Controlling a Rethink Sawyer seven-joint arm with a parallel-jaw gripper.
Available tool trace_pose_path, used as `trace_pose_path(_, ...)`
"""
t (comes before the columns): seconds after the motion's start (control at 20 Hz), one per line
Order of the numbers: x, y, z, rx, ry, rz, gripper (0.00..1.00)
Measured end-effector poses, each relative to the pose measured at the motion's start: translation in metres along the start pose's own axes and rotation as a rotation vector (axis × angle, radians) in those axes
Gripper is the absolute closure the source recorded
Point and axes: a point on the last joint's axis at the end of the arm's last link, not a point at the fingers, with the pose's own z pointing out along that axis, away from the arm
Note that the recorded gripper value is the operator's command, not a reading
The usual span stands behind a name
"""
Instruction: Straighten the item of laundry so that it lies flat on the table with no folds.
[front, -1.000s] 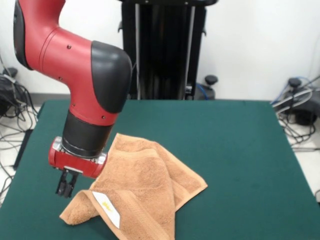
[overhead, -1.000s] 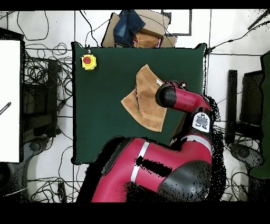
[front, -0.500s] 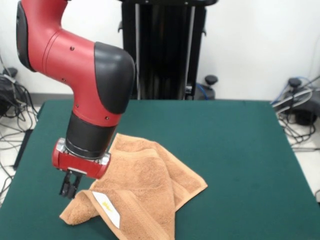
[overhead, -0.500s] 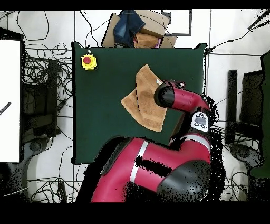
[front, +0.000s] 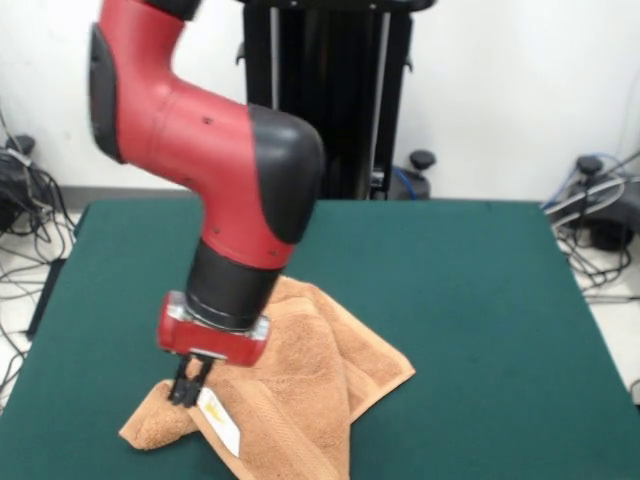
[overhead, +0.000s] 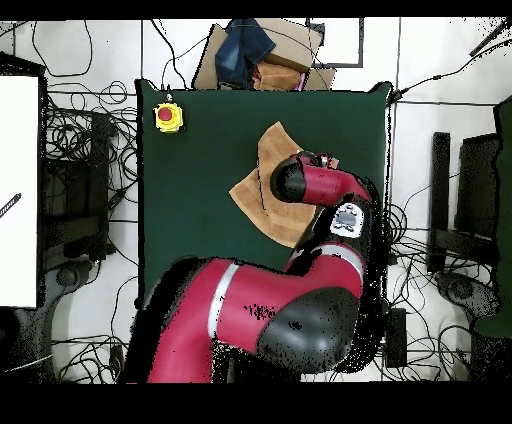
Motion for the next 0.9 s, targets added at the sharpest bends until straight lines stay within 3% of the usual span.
trace_pose_path(0.4,0.006,0.053,0.003,0.017,0.011,-0.097,1.00)
trace_pose_path(0.9,0.033,0.058,0.027,0.019,0.023,-0.094,1.00)
